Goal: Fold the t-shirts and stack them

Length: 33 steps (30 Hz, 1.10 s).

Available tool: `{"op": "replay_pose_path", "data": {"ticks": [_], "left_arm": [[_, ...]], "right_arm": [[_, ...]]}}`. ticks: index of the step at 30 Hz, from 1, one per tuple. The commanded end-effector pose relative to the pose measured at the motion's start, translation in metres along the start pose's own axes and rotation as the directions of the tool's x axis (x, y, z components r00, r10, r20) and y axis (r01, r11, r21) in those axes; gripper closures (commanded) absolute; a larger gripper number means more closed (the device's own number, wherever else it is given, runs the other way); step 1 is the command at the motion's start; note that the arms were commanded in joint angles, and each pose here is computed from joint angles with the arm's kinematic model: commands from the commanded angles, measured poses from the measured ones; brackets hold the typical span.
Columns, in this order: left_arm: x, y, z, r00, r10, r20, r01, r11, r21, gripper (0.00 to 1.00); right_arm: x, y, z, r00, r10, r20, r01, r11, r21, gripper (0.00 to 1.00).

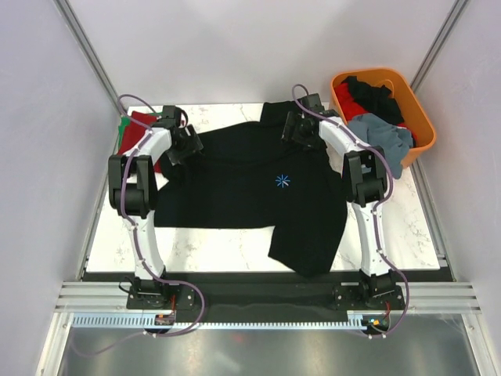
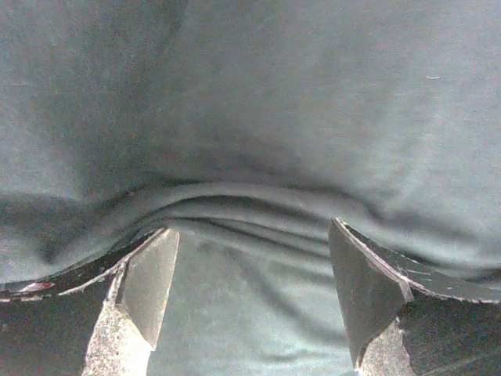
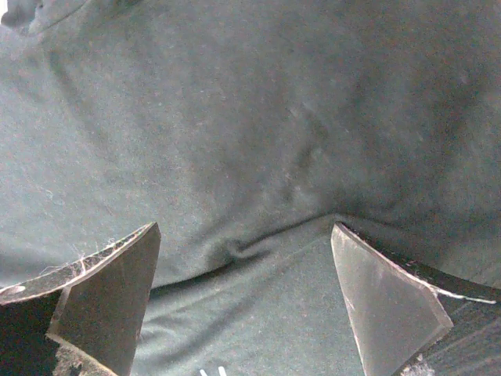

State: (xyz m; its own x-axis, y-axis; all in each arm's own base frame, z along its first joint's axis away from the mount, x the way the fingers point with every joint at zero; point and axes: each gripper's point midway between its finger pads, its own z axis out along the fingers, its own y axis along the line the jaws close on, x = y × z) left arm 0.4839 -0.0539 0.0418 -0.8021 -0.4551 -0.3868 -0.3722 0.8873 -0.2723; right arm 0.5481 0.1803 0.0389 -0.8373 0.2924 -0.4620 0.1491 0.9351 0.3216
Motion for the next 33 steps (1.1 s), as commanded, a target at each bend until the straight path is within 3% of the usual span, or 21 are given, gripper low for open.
{"op": "replay_pose_path", "data": {"ticks": [1,6,7,9,10,12,13,14,16,17,18,19,20,23,28,33], "left_arm": [[-0.016,-0.014,-0.033,1.000,0.021,0.010,-0.021,0.999,0.024,0.16],[-0.002,-0.018,-0.103,0.996,0.031,0.083,-0.038,0.996,0.082,0.15],[-0.005,-0.020,-0.140,0.988,0.028,0.154,-0.046,0.993,0.110,0.15],[0.017,0.003,-0.151,0.986,0.032,0.164,-0.042,0.997,0.060,0.14],[0.017,0.007,-0.184,0.970,0.021,0.241,-0.042,0.996,0.080,0.12],[0.045,0.040,-0.184,0.971,-0.015,0.240,0.009,1.000,0.025,0.11],[0.053,0.049,-0.188,0.968,-0.035,0.250,0.029,0.999,0.026,0.10],[0.053,0.063,-0.206,0.948,-0.077,0.309,0.066,0.997,0.046,0.10],[0.082,0.087,-0.192,0.953,-0.128,0.276,0.124,0.992,0.033,0.10],[0.084,0.098,-0.200,0.935,-0.166,0.313,0.160,0.986,0.045,0.11],[0.104,0.108,-0.187,0.942,-0.201,0.268,0.197,0.980,0.039,0.11],[0.108,0.113,-0.185,0.934,-0.227,0.276,0.222,0.974,0.051,0.12],[0.109,0.122,-0.186,0.916,-0.275,0.292,0.269,0.961,0.063,0.13],[0.121,0.132,-0.171,0.888,-0.364,0.281,0.355,0.931,0.085,0.18],[0.117,0.141,-0.156,0.847,-0.444,0.292,0.448,0.892,0.055,0.18],[0.125,0.158,-0.127,0.845,-0.464,0.265,0.490,0.871,-0.038,0.21]], "right_arm": [[-0.002,0.008,-0.006,0.998,-0.017,-0.061,0.014,0.999,-0.038,0.02],[-0.012,0.043,-0.066,0.997,-0.075,0.008,0.075,0.991,-0.114,0.02],[-0.020,0.059,-0.099,0.993,-0.098,0.063,0.106,0.984,-0.140,0.02],[-0.010,0.051,-0.121,0.989,-0.116,0.087,0.123,0.989,-0.080,0.02],[-0.013,0.060,-0.160,0.981,-0.122,0.151,0.136,0.987,-0.086,0.02],[0.015,0.033,-0.169,0.983,-0.123,0.138,0.123,0.992,0.008,0.02],[0.020,0.035,-0.204,0.976,-0.108,0.188,0.113,0.993,-0.014,0.02],[0.055,0.012,-0.195,0.988,-0.091,0.123,0.088,0.996,0.032,0.02],[0.076,-0.002,-0.225,0.986,-0.044,0.160,0.040,0.999,0.027,0.02],[0.117,-0.027,-0.214,0.996,-0.009,0.084,0.004,0.998,0.067,0.02],[0.132,-0.036,-0.216,0.997,0.010,0.073,-0.015,0.998,0.064,0.02],[0.142,-0.039,-0.234,0.995,0.032,0.091,-0.034,0.999,0.020,0.02],[0.174,-0.057,-0.225,0.998,0.043,0.035,-0.045,0.998,0.038,0.02],[0.210,-0.073,-0.237,0.997,0.075,0.021,-0.075,0.997,-0.005,0.02],[0.233,-0.085,-0.251,0.991,0.121,0.051,-0.117,0.991,-0.064,0.02],[0.246,-0.119,-0.248,0.976,0.192,0.101,-0.197,0.979,0.049,0.02]]}}
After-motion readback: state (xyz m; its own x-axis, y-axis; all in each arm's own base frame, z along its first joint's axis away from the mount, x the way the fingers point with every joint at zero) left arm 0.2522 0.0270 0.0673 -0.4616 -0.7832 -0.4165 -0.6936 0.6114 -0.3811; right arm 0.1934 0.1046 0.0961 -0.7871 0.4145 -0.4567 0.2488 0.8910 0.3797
